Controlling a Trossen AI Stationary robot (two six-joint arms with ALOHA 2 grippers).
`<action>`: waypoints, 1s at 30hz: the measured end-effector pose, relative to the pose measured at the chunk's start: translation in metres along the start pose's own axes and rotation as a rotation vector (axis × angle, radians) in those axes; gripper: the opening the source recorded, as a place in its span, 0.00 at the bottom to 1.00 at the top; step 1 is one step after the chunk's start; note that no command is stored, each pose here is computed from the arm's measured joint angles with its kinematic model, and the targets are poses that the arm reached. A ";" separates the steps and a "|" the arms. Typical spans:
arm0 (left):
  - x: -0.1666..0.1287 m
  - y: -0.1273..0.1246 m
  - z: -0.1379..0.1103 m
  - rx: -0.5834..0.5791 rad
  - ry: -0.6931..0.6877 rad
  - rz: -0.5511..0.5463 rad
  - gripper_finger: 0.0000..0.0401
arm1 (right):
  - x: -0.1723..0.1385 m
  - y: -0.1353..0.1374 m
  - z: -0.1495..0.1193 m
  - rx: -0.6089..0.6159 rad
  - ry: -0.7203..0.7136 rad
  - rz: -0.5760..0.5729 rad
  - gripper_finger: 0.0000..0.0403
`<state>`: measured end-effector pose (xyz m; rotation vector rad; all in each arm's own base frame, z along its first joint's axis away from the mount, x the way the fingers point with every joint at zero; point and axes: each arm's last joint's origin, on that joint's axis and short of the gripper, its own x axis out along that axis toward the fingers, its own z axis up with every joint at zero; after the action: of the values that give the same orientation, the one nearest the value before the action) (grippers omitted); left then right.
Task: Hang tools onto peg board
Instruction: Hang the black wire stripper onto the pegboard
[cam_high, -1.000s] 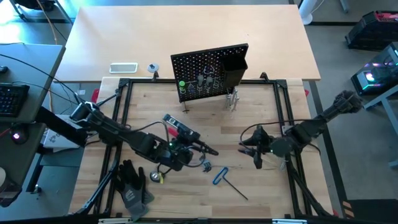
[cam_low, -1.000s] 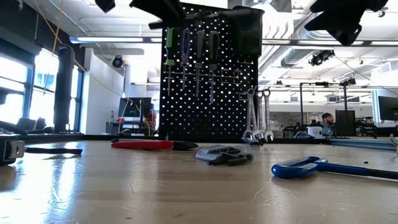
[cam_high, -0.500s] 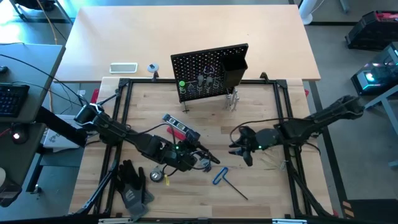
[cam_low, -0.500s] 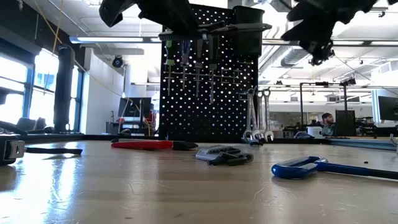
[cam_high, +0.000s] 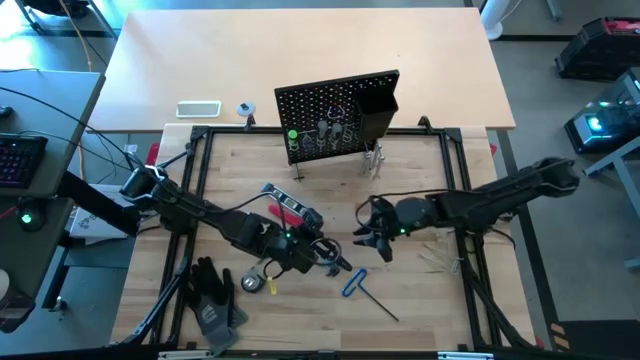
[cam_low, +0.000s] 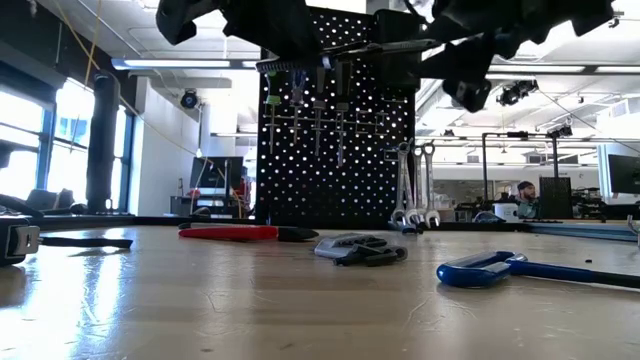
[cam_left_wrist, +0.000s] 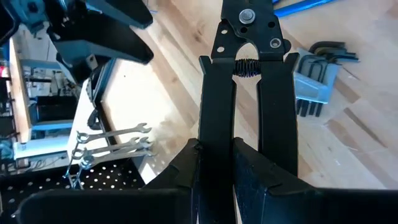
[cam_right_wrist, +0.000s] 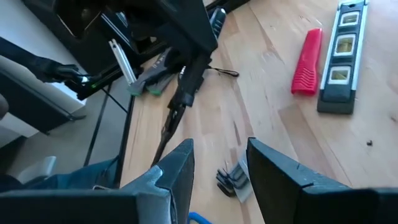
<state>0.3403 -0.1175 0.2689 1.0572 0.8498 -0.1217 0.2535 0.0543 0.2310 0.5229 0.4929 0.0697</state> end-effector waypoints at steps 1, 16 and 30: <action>0.000 0.000 0.000 0.001 0.000 0.000 0.13 | 0.002 -0.001 0.000 0.001 -0.002 0.004 0.35; 0.004 0.006 -0.003 -0.078 0.005 0.013 0.13 | 0.012 -0.007 0.002 -0.035 0.008 0.054 0.35; 0.037 0.019 -0.014 -0.405 0.084 0.132 0.13 | -0.066 0.008 -0.008 -0.069 -0.016 -0.228 0.35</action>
<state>0.3670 -0.0848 0.2549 0.7373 0.8346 0.2014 0.1920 0.0530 0.2574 0.3965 0.5299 -0.1349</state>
